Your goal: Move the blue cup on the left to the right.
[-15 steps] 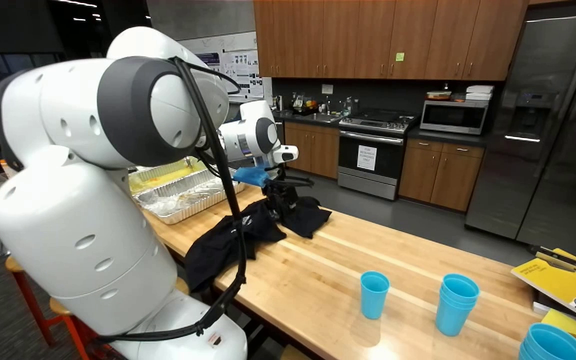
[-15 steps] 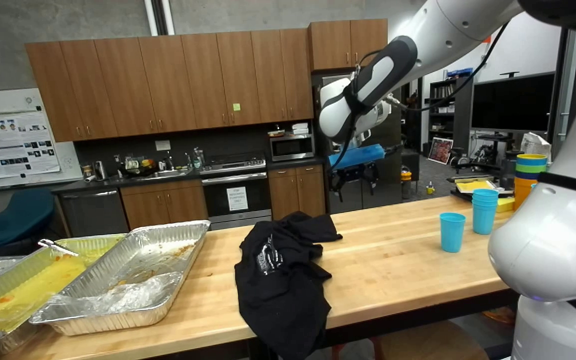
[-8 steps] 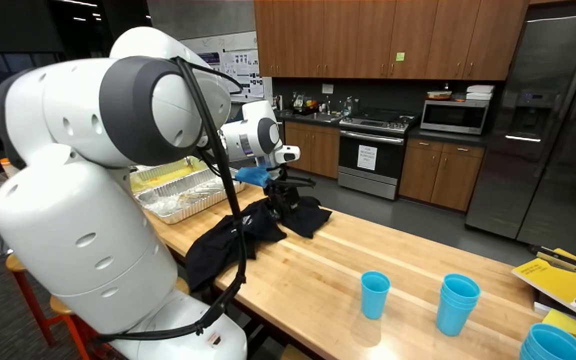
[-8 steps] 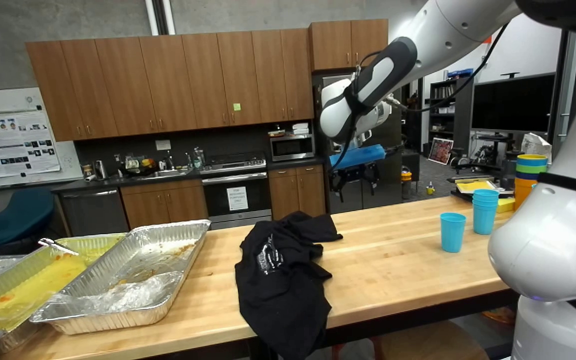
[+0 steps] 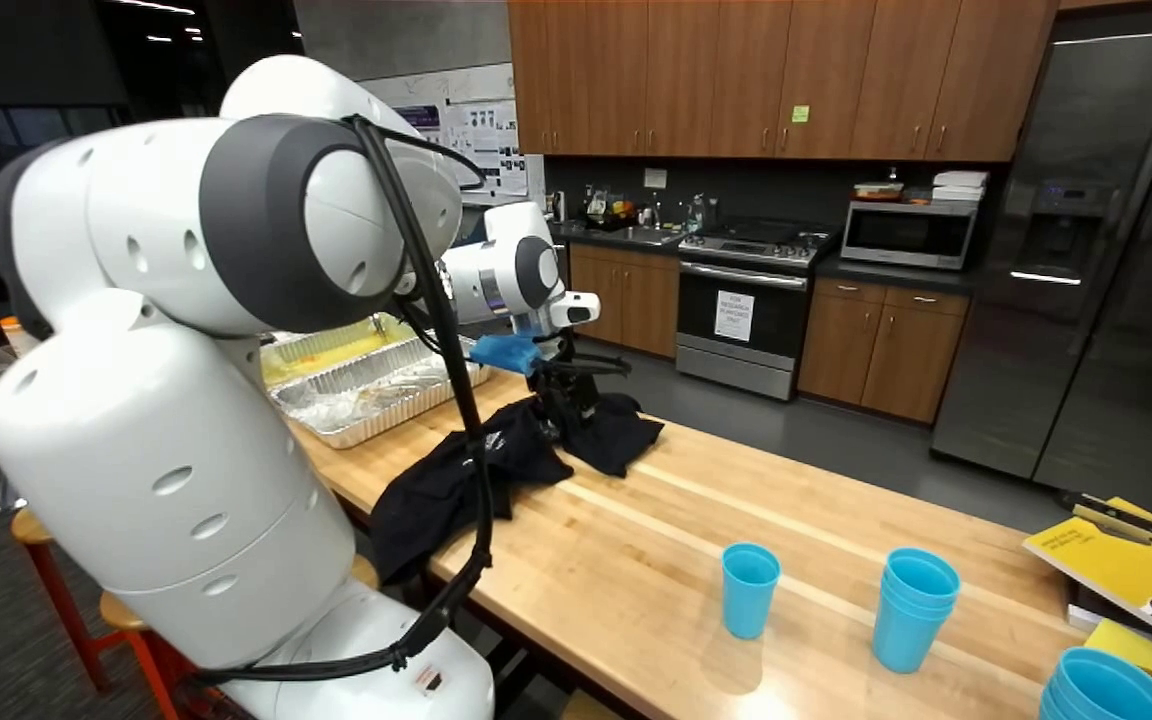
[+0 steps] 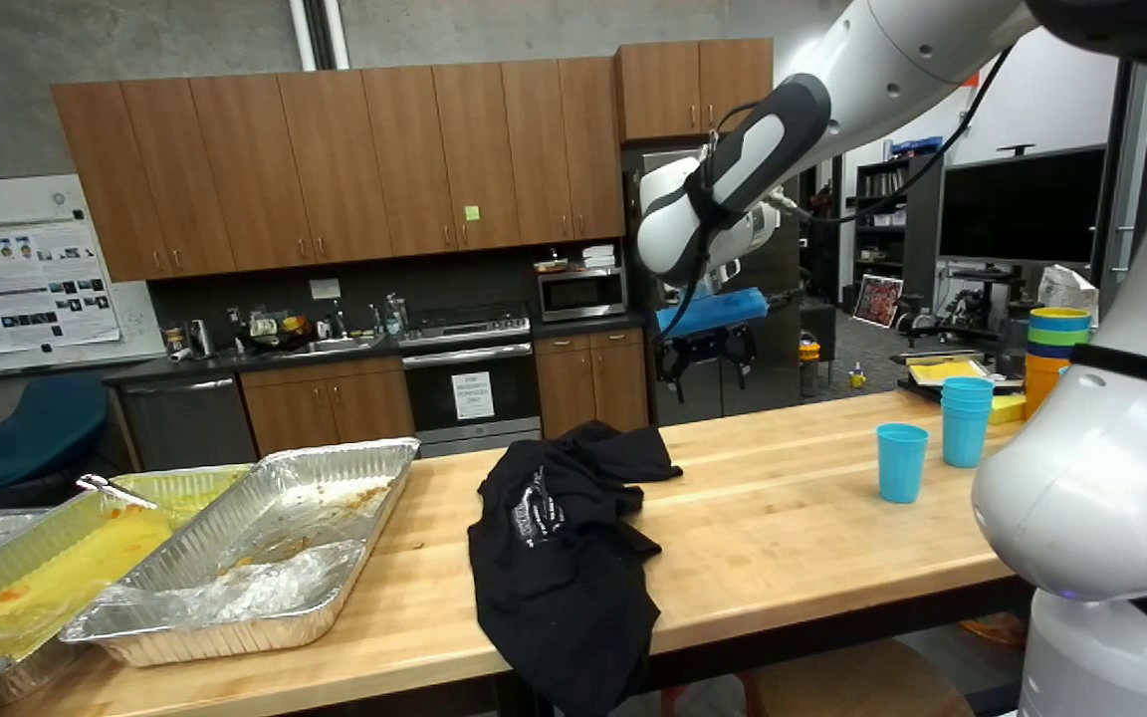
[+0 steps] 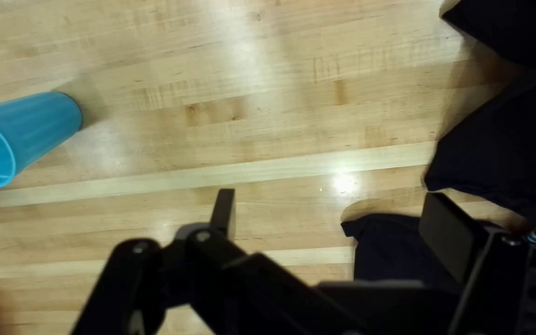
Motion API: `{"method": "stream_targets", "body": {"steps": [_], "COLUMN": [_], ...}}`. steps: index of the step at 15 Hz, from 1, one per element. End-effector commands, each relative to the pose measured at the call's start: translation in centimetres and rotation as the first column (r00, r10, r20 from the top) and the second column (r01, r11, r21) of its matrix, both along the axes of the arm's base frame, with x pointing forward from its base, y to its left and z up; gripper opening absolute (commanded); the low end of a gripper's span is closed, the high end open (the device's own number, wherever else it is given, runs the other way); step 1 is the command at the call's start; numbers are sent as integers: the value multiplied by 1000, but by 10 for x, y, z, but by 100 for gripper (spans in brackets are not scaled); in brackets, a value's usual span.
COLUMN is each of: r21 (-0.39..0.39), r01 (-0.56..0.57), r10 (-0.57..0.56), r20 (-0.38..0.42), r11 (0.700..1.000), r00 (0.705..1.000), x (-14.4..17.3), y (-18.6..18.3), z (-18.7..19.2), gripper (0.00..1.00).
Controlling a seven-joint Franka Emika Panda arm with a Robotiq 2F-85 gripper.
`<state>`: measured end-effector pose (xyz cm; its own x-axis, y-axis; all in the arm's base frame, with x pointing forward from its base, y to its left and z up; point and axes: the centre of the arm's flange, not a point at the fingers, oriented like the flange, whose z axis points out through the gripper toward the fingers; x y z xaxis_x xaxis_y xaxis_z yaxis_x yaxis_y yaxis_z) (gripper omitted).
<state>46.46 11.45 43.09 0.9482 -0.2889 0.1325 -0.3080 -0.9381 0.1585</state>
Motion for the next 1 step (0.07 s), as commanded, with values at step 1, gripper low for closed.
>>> {"method": "stream_targets", "body": {"steps": [1], "r21": [0], "r01": [0], "r10": [0], "r20": [0], "r11": [1000], "r00": [1000], "x": [0], "y": [0], "z": [0], "gripper": [100]}}
